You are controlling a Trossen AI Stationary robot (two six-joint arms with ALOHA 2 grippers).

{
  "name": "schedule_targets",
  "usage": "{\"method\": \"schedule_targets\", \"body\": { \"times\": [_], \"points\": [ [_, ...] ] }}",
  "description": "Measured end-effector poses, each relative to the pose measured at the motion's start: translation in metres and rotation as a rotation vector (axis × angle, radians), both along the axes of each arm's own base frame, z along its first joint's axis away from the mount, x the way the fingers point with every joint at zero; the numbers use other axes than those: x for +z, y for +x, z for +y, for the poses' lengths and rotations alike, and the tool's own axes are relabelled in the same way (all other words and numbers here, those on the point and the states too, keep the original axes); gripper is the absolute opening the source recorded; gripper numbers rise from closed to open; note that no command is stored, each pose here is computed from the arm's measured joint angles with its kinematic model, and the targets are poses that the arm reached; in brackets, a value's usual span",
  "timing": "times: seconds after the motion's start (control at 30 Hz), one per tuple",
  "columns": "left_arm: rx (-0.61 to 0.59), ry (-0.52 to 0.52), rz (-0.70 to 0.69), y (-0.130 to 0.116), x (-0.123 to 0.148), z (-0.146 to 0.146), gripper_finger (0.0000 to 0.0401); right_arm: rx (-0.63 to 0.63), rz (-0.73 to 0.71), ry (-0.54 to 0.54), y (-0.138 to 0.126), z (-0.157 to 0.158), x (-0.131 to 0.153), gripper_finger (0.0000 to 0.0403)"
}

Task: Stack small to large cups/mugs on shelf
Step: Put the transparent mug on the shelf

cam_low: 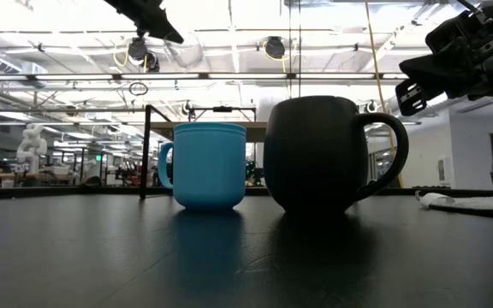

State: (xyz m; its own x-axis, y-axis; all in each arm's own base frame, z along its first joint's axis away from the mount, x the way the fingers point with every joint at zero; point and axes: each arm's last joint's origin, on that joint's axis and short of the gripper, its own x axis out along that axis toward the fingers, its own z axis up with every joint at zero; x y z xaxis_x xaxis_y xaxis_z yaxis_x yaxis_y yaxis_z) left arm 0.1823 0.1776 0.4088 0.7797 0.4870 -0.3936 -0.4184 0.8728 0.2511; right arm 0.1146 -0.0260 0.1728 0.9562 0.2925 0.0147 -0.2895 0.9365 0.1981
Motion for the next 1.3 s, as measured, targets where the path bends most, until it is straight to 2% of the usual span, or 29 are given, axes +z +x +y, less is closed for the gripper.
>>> {"method": "schedule_targets", "body": {
  "times": [0.43, 0.87, 1.3],
  "points": [
    [-0.015, -0.087, 0.218, 0.026, 0.000, 0.028, 0.0000, -0.001, -0.005, -0.014, 0.000, 0.000, 0.000, 0.0000],
    [-0.048, -0.164, 0.326, 0.055, -0.006, 0.039, 0.0000, -0.002, -0.007, -0.021, 0.000, 0.000, 0.000, 0.0000],
    [-0.054, -0.248, 0.460, 0.073, -0.034, 0.042, 0.0000, -0.001, -0.007, -0.021, 0.000, 0.000, 0.000, 0.0000]
  ]
}}
